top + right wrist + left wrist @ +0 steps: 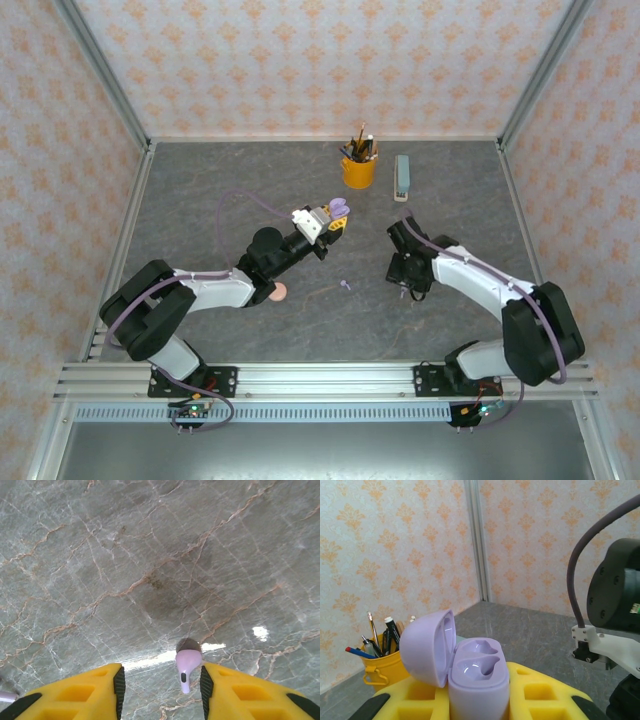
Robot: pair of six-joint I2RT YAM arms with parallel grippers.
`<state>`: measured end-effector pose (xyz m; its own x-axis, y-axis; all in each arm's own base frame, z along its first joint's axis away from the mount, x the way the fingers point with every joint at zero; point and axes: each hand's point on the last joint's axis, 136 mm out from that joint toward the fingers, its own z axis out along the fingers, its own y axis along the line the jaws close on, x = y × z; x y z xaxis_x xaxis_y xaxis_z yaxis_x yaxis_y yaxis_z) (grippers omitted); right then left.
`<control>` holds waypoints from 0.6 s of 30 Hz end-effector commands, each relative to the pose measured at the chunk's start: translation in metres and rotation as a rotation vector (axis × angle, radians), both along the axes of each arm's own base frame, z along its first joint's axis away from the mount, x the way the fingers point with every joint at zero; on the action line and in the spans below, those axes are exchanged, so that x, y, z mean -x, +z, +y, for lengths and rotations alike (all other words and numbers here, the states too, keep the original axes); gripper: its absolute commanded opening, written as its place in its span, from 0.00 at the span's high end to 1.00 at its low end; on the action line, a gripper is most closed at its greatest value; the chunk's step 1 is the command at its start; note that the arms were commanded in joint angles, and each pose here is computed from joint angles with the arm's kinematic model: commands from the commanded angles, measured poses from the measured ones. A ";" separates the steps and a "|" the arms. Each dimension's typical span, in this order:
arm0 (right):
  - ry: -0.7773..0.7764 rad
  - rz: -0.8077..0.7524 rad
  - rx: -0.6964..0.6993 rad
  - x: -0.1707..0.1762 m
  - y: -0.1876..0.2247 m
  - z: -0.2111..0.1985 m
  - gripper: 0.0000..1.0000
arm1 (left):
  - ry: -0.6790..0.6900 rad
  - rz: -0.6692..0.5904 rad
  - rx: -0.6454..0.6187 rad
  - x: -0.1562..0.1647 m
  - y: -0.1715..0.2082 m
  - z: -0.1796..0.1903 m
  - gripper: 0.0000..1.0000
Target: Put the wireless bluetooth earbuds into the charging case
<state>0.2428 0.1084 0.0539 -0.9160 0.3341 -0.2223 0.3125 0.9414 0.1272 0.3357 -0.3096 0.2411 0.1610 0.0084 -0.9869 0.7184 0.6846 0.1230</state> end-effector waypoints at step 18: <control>-0.039 0.188 0.042 0.007 -0.021 -0.004 0.55 | 0.020 -0.052 0.038 0.002 0.010 0.008 1.00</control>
